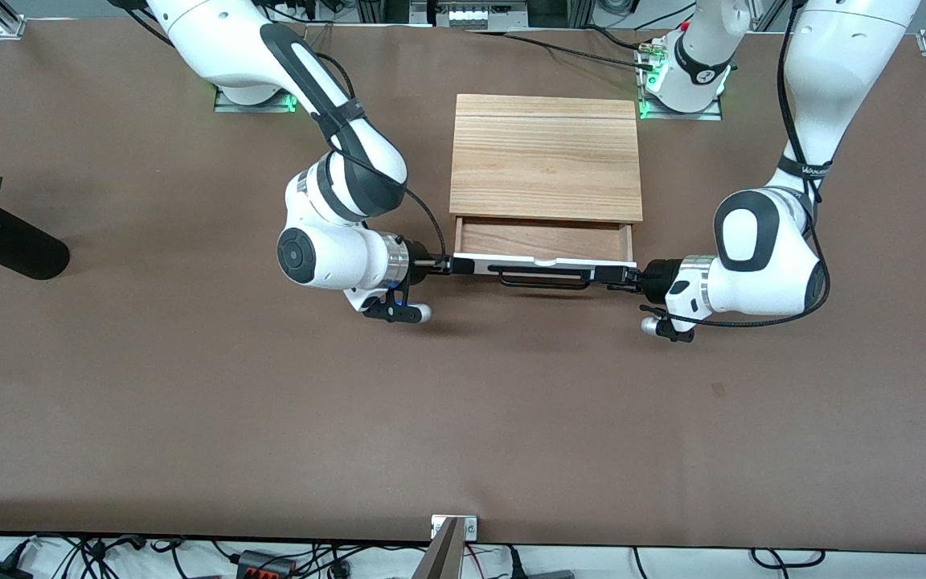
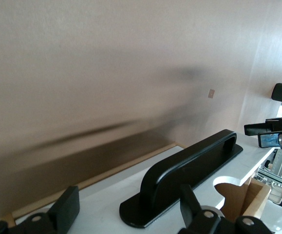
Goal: Close drawer with both arms simultaneously
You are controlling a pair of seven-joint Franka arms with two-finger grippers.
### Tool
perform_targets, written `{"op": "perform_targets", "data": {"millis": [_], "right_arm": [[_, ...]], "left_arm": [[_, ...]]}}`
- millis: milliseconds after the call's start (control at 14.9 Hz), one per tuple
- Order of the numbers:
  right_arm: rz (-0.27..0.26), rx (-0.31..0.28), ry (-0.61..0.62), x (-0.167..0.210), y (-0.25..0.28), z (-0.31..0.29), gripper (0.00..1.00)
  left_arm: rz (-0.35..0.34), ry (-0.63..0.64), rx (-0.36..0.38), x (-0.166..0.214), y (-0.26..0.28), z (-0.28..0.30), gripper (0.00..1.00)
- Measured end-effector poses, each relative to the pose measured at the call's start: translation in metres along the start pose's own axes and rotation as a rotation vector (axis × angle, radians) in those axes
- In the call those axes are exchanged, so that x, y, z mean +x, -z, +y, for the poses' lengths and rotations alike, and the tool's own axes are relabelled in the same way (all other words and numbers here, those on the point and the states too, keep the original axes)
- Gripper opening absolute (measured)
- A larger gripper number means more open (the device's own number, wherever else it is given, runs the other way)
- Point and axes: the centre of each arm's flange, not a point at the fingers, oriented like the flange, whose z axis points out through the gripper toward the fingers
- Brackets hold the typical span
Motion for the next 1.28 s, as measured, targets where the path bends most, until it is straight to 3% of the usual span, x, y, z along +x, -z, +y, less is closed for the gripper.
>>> {"op": "perform_targets", "data": {"millis": [268,671,1007,1275], "right_arm": [[-0.052,-0.014,0.009,-0.009,-0.007,-0.002,1.00],[-0.110,-0.031,0.033,-0.026,-0.024,-0.012,1.00],[-0.182,-0.060,0.046,-0.039,-0.034,-0.013,1.00],[-0.186,-0.065,0.052,-0.042,-0.039,-0.015,1.00]], "left_arm": [[-0.038,0.024,-0.003,-0.009,-0.011,-0.010,0.89],[-0.174,0.049,-0.055,-0.030,-0.018,-0.016,0.88],[-0.204,0.061,-0.060,-0.041,-0.023,-0.019,0.88],[-0.209,0.068,-0.057,-0.048,-0.023,-0.020,0.88]]}}
